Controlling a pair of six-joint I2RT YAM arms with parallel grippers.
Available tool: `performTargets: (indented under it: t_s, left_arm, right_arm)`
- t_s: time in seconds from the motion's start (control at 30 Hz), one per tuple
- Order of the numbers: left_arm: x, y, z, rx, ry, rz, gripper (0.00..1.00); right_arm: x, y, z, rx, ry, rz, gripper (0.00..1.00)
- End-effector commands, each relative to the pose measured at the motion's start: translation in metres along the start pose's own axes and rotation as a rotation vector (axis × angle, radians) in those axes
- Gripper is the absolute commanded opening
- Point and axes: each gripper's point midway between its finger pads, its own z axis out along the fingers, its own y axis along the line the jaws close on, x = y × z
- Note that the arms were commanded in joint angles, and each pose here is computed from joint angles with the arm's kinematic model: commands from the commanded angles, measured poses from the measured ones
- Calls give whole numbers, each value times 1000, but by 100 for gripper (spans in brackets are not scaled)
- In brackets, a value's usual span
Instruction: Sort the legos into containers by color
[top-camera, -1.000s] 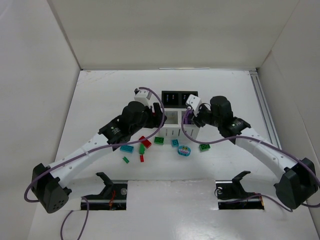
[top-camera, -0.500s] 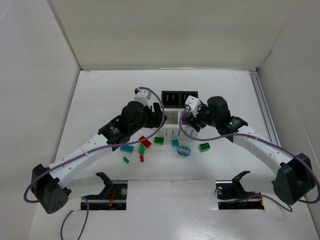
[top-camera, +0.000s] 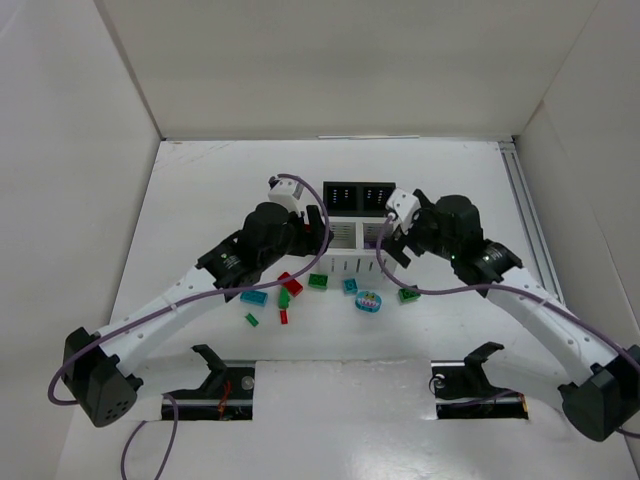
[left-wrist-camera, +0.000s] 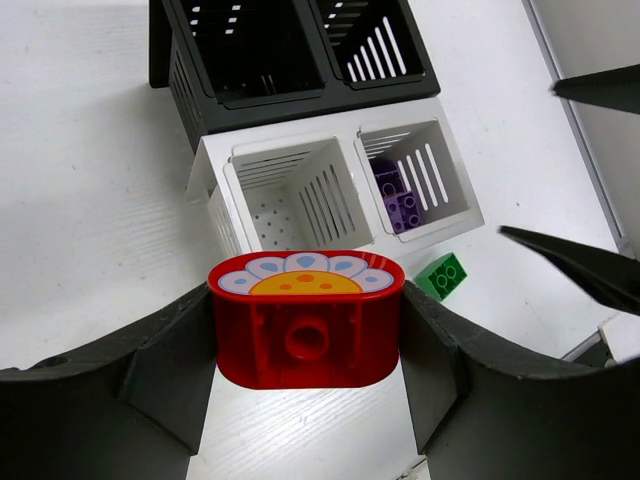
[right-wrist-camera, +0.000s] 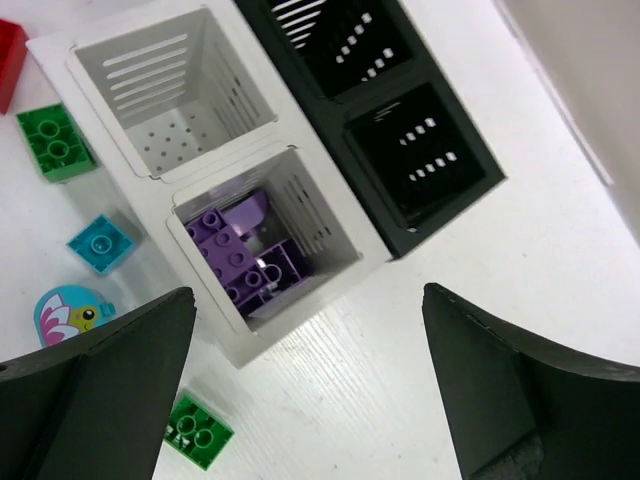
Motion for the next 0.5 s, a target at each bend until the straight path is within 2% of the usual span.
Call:
performTargets:
  t_s: [0.0, 0.17, 0.3, 0.47]
  left_arm:
    - [-25, -10, -2, 11, -63, -1, 40]
    - [-17, -3, 14, -37, -21, 8, 41]
    - [-13, -4, 30, -58, 14, 5, 41]
    - [-7, 0, 52, -102, 50, 14, 41]
  right_arm:
    - [-24, -25, -29, 122, -41, 20, 100]
    - [7, -49, -54, 285, 65, 98, 100]
    - [46, -64, -78, 421, 204, 189, 100]
    - [64, -70, -89, 473, 240, 212, 100]
